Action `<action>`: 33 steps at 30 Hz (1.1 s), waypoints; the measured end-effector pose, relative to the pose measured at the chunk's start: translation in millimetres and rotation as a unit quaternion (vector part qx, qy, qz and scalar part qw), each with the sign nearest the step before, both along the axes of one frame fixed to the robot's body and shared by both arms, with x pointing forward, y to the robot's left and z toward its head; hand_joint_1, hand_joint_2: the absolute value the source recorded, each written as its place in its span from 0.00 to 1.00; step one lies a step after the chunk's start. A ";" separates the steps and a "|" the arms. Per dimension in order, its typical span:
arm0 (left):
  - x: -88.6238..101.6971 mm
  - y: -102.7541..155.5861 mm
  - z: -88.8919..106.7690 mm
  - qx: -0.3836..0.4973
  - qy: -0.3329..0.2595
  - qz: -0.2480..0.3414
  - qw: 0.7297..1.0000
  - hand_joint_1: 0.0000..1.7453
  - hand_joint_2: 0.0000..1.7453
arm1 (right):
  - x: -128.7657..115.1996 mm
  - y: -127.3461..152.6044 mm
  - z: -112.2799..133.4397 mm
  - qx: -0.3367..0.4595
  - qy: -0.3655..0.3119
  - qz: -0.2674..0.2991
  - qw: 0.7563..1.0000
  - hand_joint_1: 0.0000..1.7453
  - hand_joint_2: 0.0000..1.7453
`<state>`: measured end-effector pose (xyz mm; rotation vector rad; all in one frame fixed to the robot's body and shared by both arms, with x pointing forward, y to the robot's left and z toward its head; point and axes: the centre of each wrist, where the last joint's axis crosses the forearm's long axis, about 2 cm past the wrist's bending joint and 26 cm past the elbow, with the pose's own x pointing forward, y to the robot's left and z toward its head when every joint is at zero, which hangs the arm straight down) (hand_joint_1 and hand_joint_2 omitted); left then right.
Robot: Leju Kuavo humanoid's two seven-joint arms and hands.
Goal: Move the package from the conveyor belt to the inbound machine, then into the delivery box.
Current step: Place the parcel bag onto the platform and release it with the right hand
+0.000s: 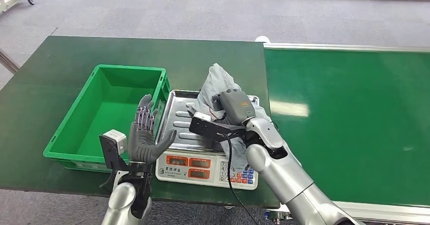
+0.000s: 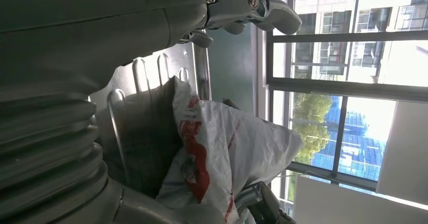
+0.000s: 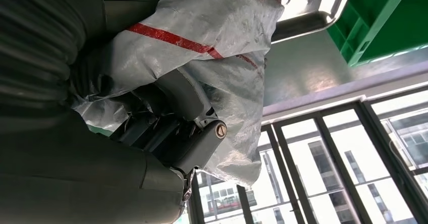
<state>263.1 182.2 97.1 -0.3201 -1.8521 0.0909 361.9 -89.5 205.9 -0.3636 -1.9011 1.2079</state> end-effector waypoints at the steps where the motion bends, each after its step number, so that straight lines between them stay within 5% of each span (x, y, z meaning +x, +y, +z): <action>1: 0.7 -0.1 0.4 0.000 -0.001 -0.001 1.000 0.00 1.00 | 0.0 0.5 0.4 0.001 0.002 0.002 1.000 1.00 1.00; 2: 1.2 -0.2 0.6 0.000 -0.001 -0.002 1.000 0.00 1.00 | 0.1 0.7 0.7 0.003 0.003 0.003 1.000 0.99 1.00; 6: 1.8 -0.6 0.3 0.000 0.000 -0.003 1.000 0.00 1.00 | 0.7 0.8 1.8 0.013 0.009 0.004 1.000 0.00 1.00; 33: 0.6 -1.1 -2.4 0.003 0.005 -0.004 1.000 0.00 1.00 | 6.7 0.1 10.4 0.031 0.009 0.003 0.999 0.00 1.00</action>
